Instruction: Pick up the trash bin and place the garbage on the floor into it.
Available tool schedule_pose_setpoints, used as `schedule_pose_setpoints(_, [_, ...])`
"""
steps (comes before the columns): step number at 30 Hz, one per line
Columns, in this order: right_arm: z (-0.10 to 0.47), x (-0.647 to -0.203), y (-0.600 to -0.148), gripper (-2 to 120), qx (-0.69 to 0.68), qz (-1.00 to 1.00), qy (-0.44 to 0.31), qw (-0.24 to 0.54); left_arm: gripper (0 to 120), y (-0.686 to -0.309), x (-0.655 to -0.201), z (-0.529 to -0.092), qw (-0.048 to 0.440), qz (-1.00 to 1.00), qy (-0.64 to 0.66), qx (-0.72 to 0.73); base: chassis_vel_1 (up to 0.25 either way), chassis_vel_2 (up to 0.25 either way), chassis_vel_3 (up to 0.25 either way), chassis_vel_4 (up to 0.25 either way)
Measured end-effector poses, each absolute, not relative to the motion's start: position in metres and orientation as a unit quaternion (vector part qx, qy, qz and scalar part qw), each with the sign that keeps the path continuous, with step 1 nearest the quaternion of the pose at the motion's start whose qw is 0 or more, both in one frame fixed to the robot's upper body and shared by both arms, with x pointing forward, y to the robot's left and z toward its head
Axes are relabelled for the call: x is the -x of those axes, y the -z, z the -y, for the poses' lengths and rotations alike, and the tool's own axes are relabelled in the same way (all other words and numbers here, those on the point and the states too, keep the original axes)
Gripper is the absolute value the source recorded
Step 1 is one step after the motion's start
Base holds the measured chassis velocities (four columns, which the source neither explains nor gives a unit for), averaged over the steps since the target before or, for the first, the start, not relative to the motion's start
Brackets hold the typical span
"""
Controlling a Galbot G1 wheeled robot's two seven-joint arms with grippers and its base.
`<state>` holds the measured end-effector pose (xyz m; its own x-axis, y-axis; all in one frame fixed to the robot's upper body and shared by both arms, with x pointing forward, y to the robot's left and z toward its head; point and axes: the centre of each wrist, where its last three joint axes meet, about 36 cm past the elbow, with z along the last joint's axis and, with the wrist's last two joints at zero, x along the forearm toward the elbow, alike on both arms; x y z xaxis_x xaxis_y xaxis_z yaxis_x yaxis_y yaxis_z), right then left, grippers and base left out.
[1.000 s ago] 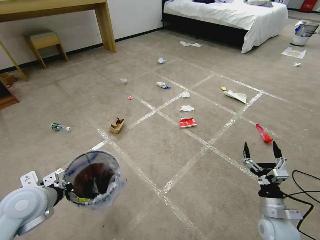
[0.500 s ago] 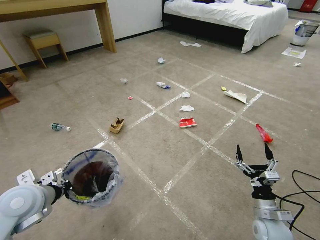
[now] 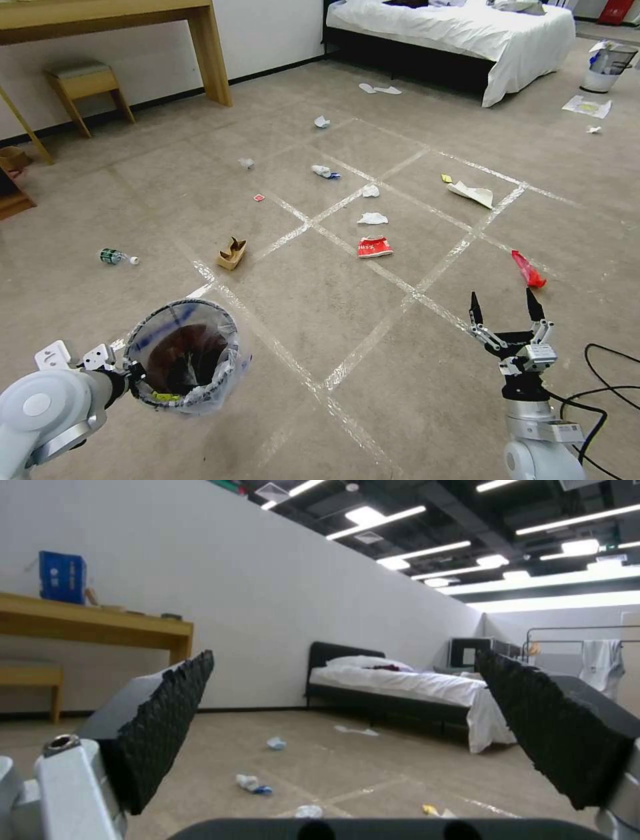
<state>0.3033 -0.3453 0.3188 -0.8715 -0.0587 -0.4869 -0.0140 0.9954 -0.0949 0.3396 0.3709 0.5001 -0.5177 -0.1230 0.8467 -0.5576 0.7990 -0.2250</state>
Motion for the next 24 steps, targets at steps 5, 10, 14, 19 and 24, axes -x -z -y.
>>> schedule_pose_setpoints(5, [0.346,-0.305,-0.318,100,0.019,-0.967,0.042,0.252,0,-0.497,-0.339,-0.371,0.448,0.835,-0.244,-0.205,-0.111,0.118,0.121,-0.113])
schedule_pose_setpoints(10, [0.344,-0.309,-0.316,100,0.021,-0.967,0.038,0.251,0,-0.493,-0.339,-0.371,0.451,0.835,-0.240,-0.207,-0.114,0.122,0.129,-0.110])
schedule_pose_setpoints(14, [0.343,-0.310,-0.314,100,0.022,-0.968,0.036,0.248,0,-0.488,-0.340,-0.370,0.451,0.834,-0.243,-0.206,-0.127,0.139,0.120,-0.138])
schedule_pose_setpoints(19, [0.344,-0.312,-0.313,100,0.021,-0.968,0.036,0.246,0,-0.483,-0.342,-0.371,0.451,0.833,-0.244,-0.208,-0.132,0.117,0.125,-0.133])
schedule_pose_setpoints(24, [0.344,-0.315,-0.312,100,0.021,-0.969,0.033,0.245,0,-0.482,-0.344,-0.373,0.451,0.833,-0.243,-0.209,-0.141,0.125,0.130,-0.116])
